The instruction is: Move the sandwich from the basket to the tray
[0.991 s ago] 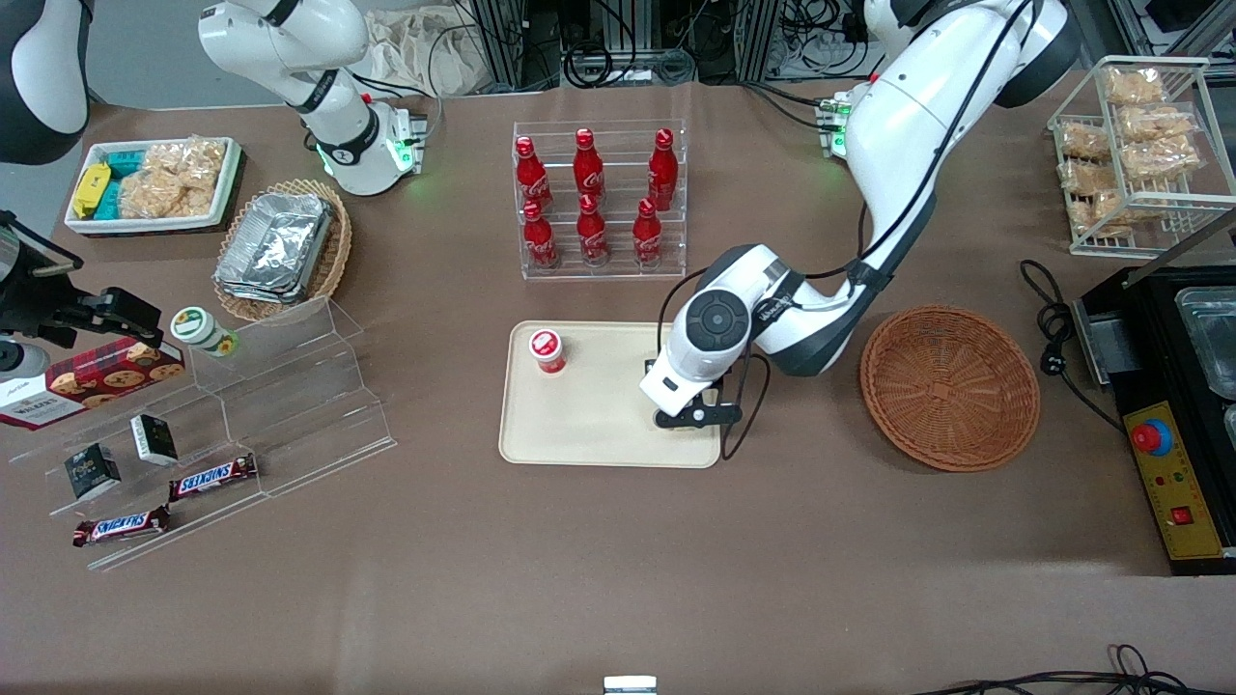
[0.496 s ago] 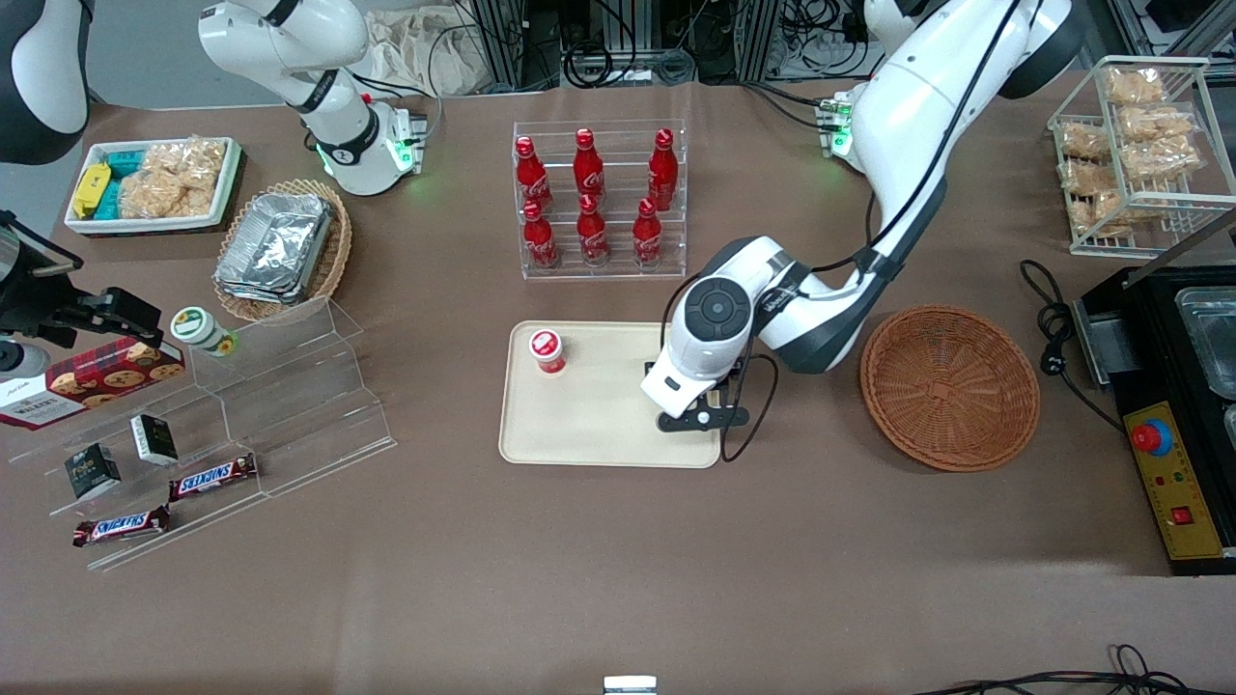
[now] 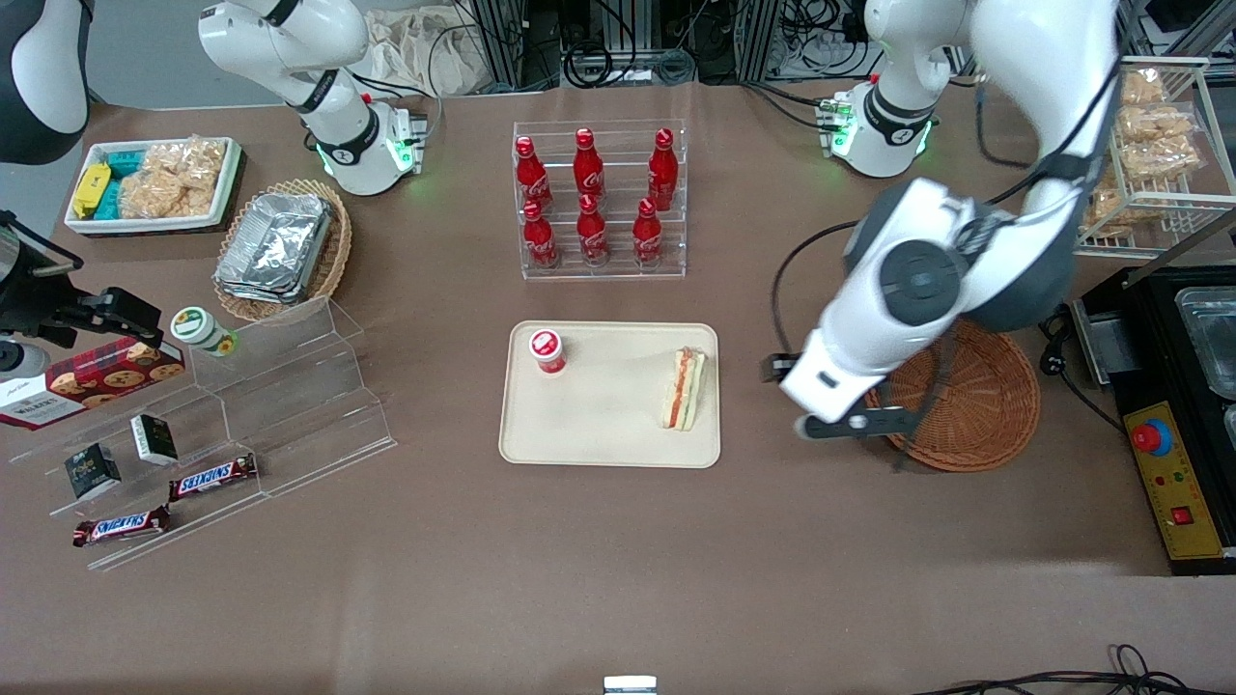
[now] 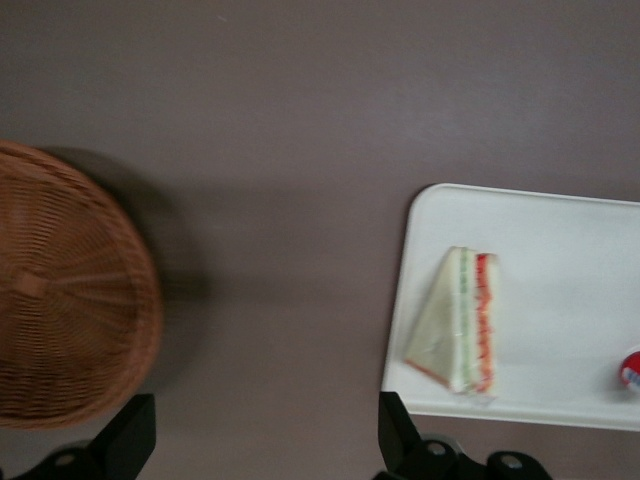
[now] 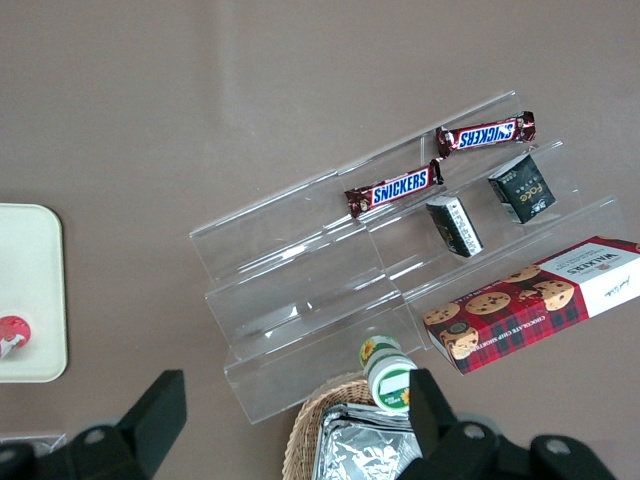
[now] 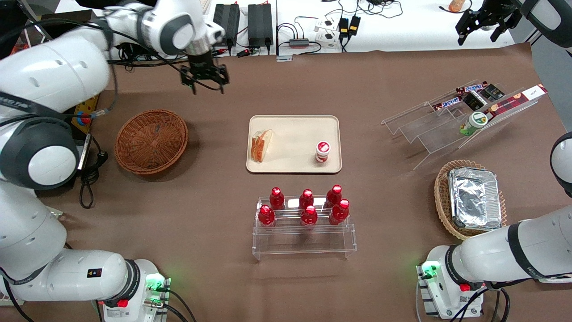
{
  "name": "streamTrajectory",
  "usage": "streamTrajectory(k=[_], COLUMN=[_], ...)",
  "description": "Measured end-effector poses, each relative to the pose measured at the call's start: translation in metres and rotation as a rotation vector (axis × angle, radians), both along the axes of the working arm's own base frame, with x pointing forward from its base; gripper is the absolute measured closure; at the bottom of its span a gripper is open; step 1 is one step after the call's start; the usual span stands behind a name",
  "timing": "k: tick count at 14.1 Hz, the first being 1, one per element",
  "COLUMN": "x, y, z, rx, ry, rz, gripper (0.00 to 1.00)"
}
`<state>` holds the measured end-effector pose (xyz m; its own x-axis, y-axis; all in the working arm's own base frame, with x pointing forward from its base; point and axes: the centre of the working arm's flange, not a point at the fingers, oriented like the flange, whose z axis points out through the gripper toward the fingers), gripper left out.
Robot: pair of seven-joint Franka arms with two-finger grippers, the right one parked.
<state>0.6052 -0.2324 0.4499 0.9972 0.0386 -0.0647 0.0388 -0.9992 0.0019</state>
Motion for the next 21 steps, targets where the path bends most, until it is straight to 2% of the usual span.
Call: streamTrajectory(k=[3,8,11,12,15,18,21], x=[-0.004,-0.020,-0.019,-0.018,-0.015,-0.014,-0.004], y=[0.078,0.167,0.189,0.191,0.198,0.216,0.222], z=[0.032,0.040,0.040,0.041,0.049,0.057,0.062], rx=[-0.016,-0.010,-0.074,-0.079,-0.079,-0.078,-0.072], ry=[-0.018,0.002,0.000,-0.004,-0.019,-0.017,-0.033], rz=[-0.096,-0.167,-0.164,-0.159,-0.144,-0.115,-0.105], gripper=[0.00,0.00,0.00,0.00,0.00,0.00,0.00])
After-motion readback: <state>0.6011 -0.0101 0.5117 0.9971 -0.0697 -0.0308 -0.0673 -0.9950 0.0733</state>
